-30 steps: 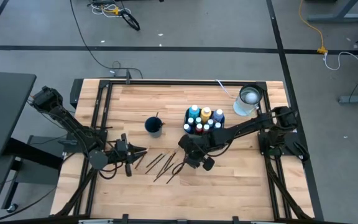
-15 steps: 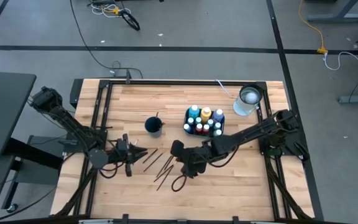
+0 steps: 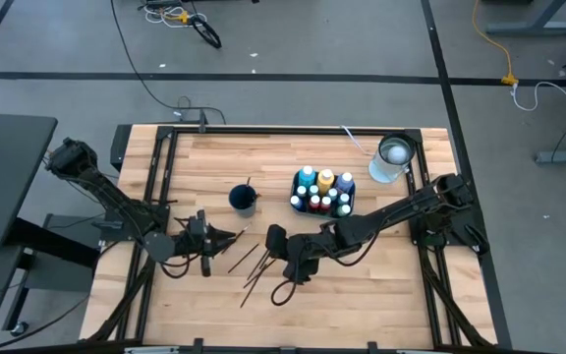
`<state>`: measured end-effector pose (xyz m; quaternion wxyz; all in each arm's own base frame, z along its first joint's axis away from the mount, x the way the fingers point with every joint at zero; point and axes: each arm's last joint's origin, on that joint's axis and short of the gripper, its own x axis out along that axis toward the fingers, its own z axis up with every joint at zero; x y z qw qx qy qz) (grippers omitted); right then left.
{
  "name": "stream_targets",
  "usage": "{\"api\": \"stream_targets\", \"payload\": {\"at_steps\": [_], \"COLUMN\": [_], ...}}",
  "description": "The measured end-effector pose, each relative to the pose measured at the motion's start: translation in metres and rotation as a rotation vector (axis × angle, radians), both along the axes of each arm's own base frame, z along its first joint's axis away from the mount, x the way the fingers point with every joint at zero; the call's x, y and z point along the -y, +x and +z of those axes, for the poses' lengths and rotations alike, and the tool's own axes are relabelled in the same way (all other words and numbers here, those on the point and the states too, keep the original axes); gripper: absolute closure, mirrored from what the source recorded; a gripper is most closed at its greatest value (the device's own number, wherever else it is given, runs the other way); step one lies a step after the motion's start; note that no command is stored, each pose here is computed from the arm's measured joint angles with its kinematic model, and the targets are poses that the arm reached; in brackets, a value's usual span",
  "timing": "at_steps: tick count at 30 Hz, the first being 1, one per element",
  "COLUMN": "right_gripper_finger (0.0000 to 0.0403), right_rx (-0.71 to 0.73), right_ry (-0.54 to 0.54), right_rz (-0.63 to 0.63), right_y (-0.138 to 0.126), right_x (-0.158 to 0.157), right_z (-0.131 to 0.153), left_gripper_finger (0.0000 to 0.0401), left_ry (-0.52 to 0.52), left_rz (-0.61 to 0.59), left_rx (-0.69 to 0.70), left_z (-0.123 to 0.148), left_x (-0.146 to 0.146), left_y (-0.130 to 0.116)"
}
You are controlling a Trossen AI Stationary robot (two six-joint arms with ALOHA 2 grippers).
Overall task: Pick & Place Paint Supplies
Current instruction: Put the gold paintbrush into the blue cup
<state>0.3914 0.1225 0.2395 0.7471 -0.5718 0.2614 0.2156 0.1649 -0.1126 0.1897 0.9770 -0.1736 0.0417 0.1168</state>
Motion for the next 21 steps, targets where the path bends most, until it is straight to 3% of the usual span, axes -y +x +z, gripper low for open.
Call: {"api": "stream_targets", "payload": {"at_steps": [10,15,21], "right_gripper_finger": [0.0403,0.0403,0.0403], "right_rx": [0.004,0.044,0.192], "right_ry": [0.003,-0.033,-0.095], "right_rz": [0.002,0.04,0.108], "right_y": [0.0,0.003,0.01], "right_x": [0.0,-0.001,-0.003], "right_z": [0.0,0.003,0.016], "left_gripper_finger": [0.0281,0.0271,0.0271], "left_ry": [-0.001,-0.079,-0.153], "left_rz": [0.004,0.013,0.021], "left_rx": [0.0,0.017,0.034], "left_z": [0.0,0.0,0.0], "left_x": [-0.001,-0.001,-0.001], "left_y": [0.0,0.0,0.0]}}
